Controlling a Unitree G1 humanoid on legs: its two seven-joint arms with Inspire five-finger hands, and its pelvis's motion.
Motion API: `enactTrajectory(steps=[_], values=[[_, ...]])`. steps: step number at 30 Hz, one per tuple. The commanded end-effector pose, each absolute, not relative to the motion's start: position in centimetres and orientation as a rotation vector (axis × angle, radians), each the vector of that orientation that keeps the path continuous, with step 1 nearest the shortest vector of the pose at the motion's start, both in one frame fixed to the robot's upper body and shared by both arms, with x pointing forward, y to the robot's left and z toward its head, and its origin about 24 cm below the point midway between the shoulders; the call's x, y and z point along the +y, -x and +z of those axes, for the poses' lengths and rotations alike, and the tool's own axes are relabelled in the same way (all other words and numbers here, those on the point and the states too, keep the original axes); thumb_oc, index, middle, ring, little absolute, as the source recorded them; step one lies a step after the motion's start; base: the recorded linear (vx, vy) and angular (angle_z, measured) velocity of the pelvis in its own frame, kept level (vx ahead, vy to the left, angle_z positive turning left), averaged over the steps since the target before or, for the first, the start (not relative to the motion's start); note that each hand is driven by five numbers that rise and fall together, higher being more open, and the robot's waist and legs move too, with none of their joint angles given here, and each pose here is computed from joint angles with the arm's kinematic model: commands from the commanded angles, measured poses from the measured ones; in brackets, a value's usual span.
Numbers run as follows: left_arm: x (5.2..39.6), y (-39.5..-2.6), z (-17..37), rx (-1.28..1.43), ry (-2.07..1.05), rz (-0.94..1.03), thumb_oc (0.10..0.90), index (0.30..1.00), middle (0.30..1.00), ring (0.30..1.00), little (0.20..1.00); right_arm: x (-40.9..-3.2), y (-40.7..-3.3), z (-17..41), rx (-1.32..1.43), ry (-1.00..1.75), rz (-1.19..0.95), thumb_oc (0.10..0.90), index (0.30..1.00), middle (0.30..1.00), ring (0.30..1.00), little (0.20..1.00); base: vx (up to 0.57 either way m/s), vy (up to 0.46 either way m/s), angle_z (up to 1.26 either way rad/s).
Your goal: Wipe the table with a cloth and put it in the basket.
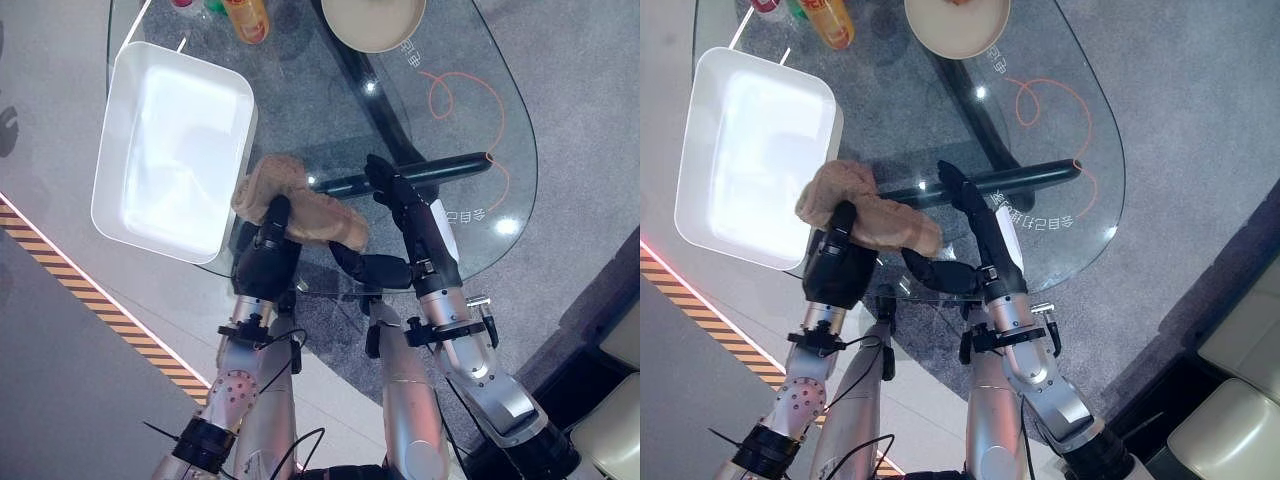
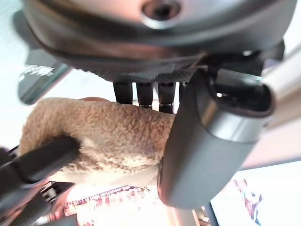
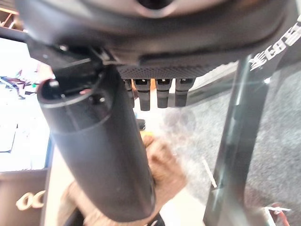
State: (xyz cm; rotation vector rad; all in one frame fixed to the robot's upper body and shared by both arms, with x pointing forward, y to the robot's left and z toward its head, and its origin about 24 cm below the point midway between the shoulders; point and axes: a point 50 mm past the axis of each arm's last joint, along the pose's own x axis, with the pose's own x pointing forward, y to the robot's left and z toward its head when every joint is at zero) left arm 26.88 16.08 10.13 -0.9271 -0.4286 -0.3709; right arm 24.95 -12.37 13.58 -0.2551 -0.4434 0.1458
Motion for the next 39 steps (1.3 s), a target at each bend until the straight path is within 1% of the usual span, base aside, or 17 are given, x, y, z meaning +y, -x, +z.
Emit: enactTrajectory(steps=[1,3,9,13,14,16,18,22,26,29,30,34,39], values=[[19.9,-23.8,16.5,-0.839,0.658,-0.295,0.100,0.300,0.300,0.300,0.200,-16.4,-24.2,15.6,-0.506,0.260,-0.001,0.800,0.900,0.900,0.900,0.900,0.01,0.071,-0.04],[20.8,-23.6,17.3,-0.856,0.526,-0.212,0.100,0.300,0.300,0.300,0.200,-16.6,-24.2,15.1,-0.465,0.257,0.013,0.800,0.900,0.900,0.900,0.900,0.02,0.079,-0.02],[22.8,-23.3,18.2,-0.893,0.390,-0.032,0.100,0.300,0.300,0.300,0.200,-16.6,-24.2,14.3,-0.410,0.268,0.030,0.800,0.900,0.900,0.900,0.900,0.01,0.069,0.00],[23.9,-23.2,18.5,-0.909,0.266,0.189,0.100,0.300,0.300,0.300,0.200,-16.1,-24.6,13.9,-0.379,0.290,0.046,0.800,0.900,0.900,0.900,0.900,0.01,0.073,0.02],[24.4,-23.3,18.5,-0.904,0.172,0.302,0.100,0.300,0.300,0.300,0.200,-16.0,-24.8,13.8,-0.368,0.298,0.052,0.800,0.900,0.900,0.900,0.900,0.00,0.073,0.02],[25.1,-23.8,18.6,-0.898,0.016,0.438,0.100,0.300,0.300,0.300,0.200,-15.9,-25.3,13.7,-0.353,0.310,0.059,0.800,0.900,0.900,0.900,0.900,0.00,0.065,0.02],[26.1,-24.1,18.8,-0.892,-0.059,0.520,0.100,0.300,0.300,0.300,0.200,-16.0,-25.5,13.8,-0.338,0.318,0.066,0.800,0.900,0.900,0.900,0.900,0.01,0.053,0.01],[27.5,-24.4,19.0,-0.881,-0.100,0.604,0.100,0.300,0.300,0.300,0.200,-15.8,-26.0,13.4,-0.292,0.338,0.096,0.800,0.900,0.900,0.900,0.900,0.02,0.061,0.02],[27.6,-25.0,19.6,-0.877,-0.225,0.674,0.100,0.300,0.300,0.300,0.200,-15.1,-26.3,13.3,-0.256,0.364,0.147,0.800,0.900,0.900,0.900,0.900,0.01,0.060,0.03],[27.5,-25.4,20.3,-0.890,-0.222,0.703,0.100,0.300,0.300,0.300,0.200,-14.5,-26.6,13.1,-0.232,0.377,0.176,0.800,0.900,0.900,0.900,0.900,0.02,0.068,0.04],[27.5,-25.4,20.3,-0.891,-0.222,0.704,0.100,0.300,0.300,0.300,0.200,-14.5,-26.6,13.2,-0.232,0.377,0.176,0.800,0.900,0.900,0.900,0.900,0.03,0.055,0.03],[27.9,-25.7,21.3,-0.908,-0.313,0.817,0.100,0.300,0.300,0.300,0.200,-14.0,-27.0,13.4,-0.222,0.378,0.173,0.800,0.900,0.900,0.900,0.900,0.03,0.056,0.04],[28.4,-25.8,22.0,-0.920,-0.329,0.858,0.100,0.300,0.300,0.300,0.200,-13.9,-27.3,13.8,-0.216,0.385,0.167,0.800,0.900,0.900,0.900,0.900,0.02,0.058,0.00]])
